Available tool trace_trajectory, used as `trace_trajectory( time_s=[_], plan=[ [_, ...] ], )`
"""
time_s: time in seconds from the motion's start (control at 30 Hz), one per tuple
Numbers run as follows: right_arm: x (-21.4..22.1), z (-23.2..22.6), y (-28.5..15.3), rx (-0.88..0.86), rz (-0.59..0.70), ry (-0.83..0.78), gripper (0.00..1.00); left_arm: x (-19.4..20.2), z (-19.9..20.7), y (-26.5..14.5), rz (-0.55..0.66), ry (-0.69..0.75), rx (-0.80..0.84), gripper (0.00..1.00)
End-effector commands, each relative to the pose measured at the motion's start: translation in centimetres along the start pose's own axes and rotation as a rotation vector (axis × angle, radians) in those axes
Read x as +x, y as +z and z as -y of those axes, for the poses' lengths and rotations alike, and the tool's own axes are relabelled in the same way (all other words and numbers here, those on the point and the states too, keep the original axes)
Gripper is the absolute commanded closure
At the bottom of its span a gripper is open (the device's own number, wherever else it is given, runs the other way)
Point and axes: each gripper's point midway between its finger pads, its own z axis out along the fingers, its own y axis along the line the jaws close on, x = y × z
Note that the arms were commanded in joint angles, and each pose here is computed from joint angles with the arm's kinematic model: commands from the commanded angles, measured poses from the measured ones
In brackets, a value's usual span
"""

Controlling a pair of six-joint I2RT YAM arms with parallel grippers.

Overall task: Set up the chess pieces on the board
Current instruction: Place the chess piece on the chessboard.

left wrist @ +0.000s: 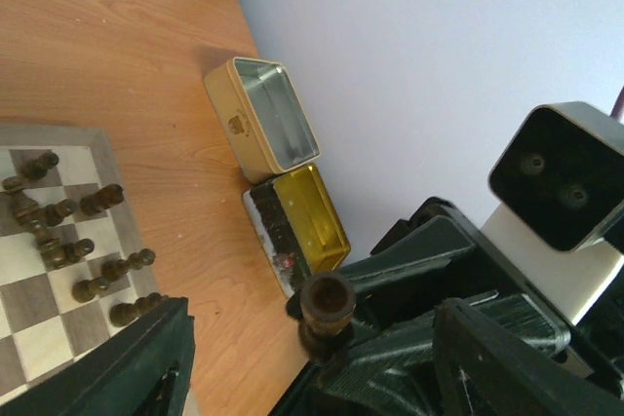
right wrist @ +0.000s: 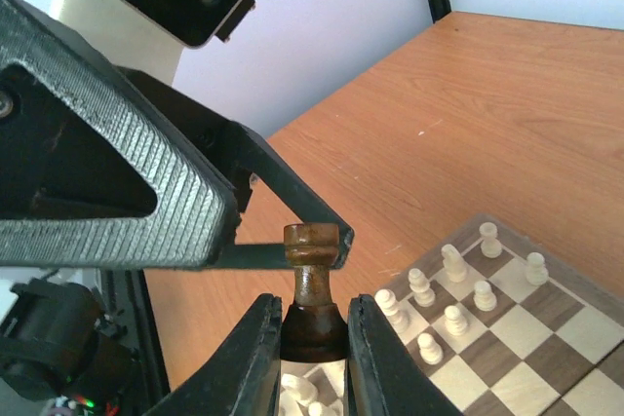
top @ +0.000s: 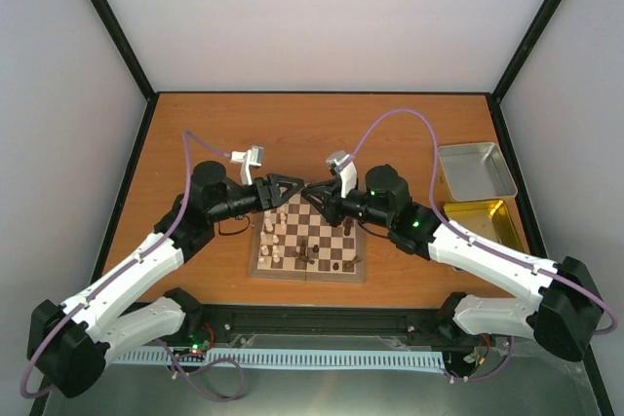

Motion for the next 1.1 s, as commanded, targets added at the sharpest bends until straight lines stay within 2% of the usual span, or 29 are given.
trace_trajectory(
  time_s=[0.0, 0.1, 0.23, 0.37, 0.43, 0.63, 0.9, 1.07],
  plan=[
    [0.1, 0.1, -1.0, 0.013, 0.018, -0.11, 0.97, -1.0, 1.5, -1.1, -0.001, 0.069, 0.014, 0.27],
    [0.8, -0.2, -1.4, -0.001, -0.013, -0.155, 0.97, -0.5, 1.3, -1.4, -0.057, 0.086, 0.02, 0.2],
    [1.3, -1.0, -2.0, -0.045, -0.033, -0.217, 0.97, 1.3, 1.5, -1.0, -0.211, 0.103, 0.043, 0.21],
    [1.6, -1.9, -2.2, -0.091, -0.06, -0.267, 0.97, 2.5, 2.7, -1.0, -0.319, 0.109, 0.11, 0.35],
    [1.9, -2.0, -2.2, -0.103, -0.082, -0.278, 0.97, 2.6, 3.3, -1.1, -0.333, 0.115, 0.137, 0.41],
    [2.4, -1.8, -1.8, -0.099, -0.116, -0.259, 0.97, 2.9, 2.7, -0.5, -0.349, 0.076, 0.146, 0.66],
    [2.2, -1.9, -1.3, -0.105, -0.121, -0.238, 0.96, 3.6, 1.5, 0.2, -0.381, 0.036, 0.147, 0.65],
    [2.2, -1.7, -1.2, -0.095, -0.127, -0.229, 0.95, 3.4, 1.2, 0.4, -0.371, 0.037, 0.14, 0.91]
  ],
)
